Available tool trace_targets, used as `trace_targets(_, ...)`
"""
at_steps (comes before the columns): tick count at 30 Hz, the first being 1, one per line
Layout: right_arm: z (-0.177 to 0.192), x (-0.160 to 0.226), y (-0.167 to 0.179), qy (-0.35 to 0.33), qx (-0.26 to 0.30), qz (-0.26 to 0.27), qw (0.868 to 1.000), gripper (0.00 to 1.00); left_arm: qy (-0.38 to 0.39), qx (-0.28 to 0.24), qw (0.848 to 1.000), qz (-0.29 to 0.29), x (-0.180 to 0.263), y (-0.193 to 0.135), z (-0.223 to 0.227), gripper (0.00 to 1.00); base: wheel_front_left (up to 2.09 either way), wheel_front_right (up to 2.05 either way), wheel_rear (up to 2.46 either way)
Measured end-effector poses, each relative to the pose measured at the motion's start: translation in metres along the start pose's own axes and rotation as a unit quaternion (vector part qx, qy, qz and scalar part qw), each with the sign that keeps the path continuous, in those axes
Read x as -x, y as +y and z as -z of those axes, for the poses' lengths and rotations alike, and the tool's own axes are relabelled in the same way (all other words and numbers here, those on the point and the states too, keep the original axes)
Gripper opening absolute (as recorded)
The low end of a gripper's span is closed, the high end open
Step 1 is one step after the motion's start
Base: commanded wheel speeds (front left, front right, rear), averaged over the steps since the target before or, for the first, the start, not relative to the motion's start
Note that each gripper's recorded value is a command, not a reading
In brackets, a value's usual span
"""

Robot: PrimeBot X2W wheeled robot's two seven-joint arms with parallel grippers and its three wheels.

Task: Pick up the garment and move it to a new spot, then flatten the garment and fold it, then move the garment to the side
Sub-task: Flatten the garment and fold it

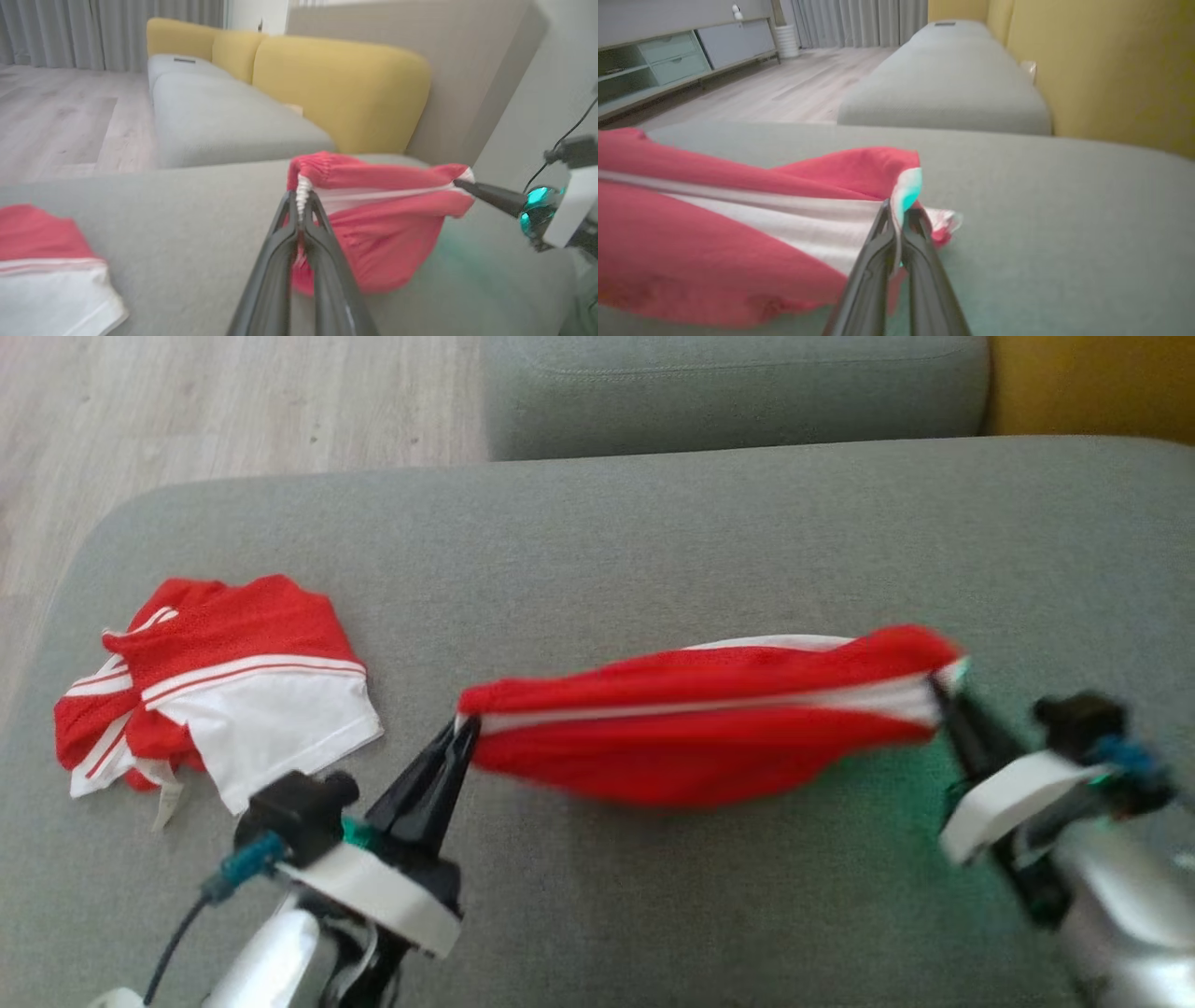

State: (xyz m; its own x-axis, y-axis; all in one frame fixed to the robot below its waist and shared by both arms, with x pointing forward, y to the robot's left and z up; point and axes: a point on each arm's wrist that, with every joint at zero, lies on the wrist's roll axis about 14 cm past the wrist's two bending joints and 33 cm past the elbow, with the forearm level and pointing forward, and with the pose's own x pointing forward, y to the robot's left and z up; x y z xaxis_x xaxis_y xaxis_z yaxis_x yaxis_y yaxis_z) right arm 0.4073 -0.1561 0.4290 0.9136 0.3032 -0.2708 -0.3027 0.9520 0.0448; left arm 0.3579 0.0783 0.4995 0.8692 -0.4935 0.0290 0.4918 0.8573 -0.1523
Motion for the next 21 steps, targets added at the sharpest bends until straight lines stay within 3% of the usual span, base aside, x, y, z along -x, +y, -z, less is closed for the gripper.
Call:
trace_targets(3,-0.037,0.004,-0.031,-0.049,0.024,0.029,0.998,0.0,-0.06,0.053,0.997,-0.006,-0.011,-0.008,-0.031,0.0,0.0,0.0,0.0)
trace_targets(6,-0.062,0.008,-0.041,-0.084,0.036,0.04,0.995,0.0,-0.078,0.102,0.992,-0.001,-0.013,-0.02,-0.038,0.0,0.0,0.0,0.0)
trace_targets(10,-0.032,0.016,-0.03,-0.033,0.022,0.031,0.999,0.0,-0.024,0.12,0.992,0.001,-0.001,-0.027,-0.002,0.0,0.0,0.0,0.0)
trace_targets(11,-0.017,0.019,-0.026,-0.01,0.012,0.029,0.999,0.41,-0.013,0.122,0.992,-0.006,0.003,-0.025,0.006,0.0,0.0,0.0,0.0)
trace_targets(12,0.0,0.023,-0.02,0.012,0.002,0.027,1.0,1.0,-0.004,0.123,0.992,-0.011,0.005,-0.023,0.012,0.0,0.0,0.0,0.0)
trace_targets(15,0.03,0.03,-0.008,0.045,-0.018,0.026,0.999,1.0,-0.002,0.107,0.993,-0.041,0.008,-0.008,0.017,0.0,0.0,0.0,0.0)
trace_targets(21,0.05,0.037,0.005,0.057,-0.032,0.021,0.998,1.0,-0.021,0.107,0.989,-0.1,0.008,0.016,0.014,0.0,0.0,0.0,0.0)
